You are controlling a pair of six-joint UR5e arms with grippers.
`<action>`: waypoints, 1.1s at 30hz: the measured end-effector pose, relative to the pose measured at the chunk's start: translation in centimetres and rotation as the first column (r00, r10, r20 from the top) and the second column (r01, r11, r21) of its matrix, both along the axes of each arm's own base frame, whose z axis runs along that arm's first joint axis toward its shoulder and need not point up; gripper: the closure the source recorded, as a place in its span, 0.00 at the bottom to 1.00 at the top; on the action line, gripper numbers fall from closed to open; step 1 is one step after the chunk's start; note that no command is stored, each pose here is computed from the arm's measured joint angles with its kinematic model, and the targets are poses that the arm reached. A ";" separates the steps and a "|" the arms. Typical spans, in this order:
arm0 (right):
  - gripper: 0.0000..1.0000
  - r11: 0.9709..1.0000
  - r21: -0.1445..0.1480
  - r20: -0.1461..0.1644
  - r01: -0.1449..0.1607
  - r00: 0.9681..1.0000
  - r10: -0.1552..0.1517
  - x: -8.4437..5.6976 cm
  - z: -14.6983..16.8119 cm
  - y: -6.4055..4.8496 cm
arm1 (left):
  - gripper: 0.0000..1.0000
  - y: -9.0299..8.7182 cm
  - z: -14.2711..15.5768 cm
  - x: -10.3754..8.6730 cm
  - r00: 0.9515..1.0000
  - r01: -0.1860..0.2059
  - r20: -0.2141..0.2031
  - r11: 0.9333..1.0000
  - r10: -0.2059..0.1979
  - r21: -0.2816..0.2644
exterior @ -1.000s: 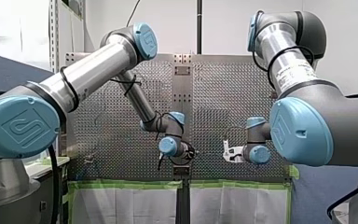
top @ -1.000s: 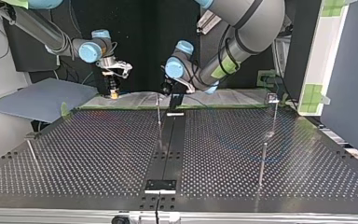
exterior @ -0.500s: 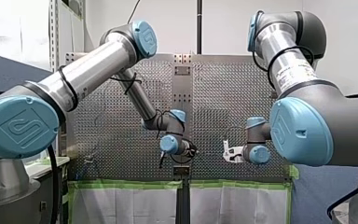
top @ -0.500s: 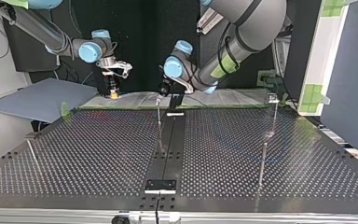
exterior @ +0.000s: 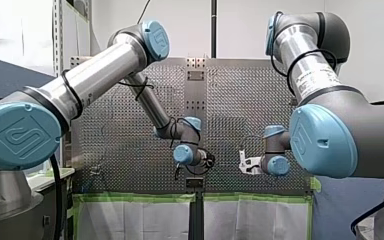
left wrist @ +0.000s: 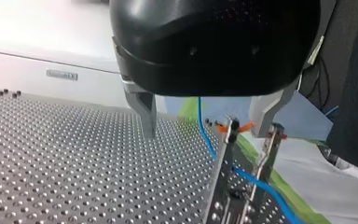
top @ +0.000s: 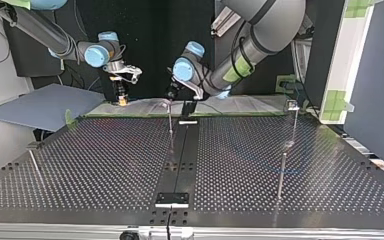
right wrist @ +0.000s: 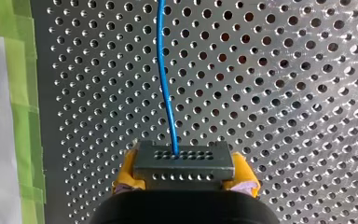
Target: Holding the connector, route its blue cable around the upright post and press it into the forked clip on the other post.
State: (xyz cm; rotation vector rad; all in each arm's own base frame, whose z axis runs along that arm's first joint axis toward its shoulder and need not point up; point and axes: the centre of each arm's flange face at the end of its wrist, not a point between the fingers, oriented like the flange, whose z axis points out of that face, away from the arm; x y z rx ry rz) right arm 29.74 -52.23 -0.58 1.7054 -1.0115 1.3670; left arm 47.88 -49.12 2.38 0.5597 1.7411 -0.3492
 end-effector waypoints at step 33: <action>1.00 1.000 0.007 -0.003 -0.004 1.000 0.004 0.1 -0.1 0.2 | 0.00 -3.1 0.1 -2.8 0.995 0.086 -0.039 0.991 -0.090 -0.103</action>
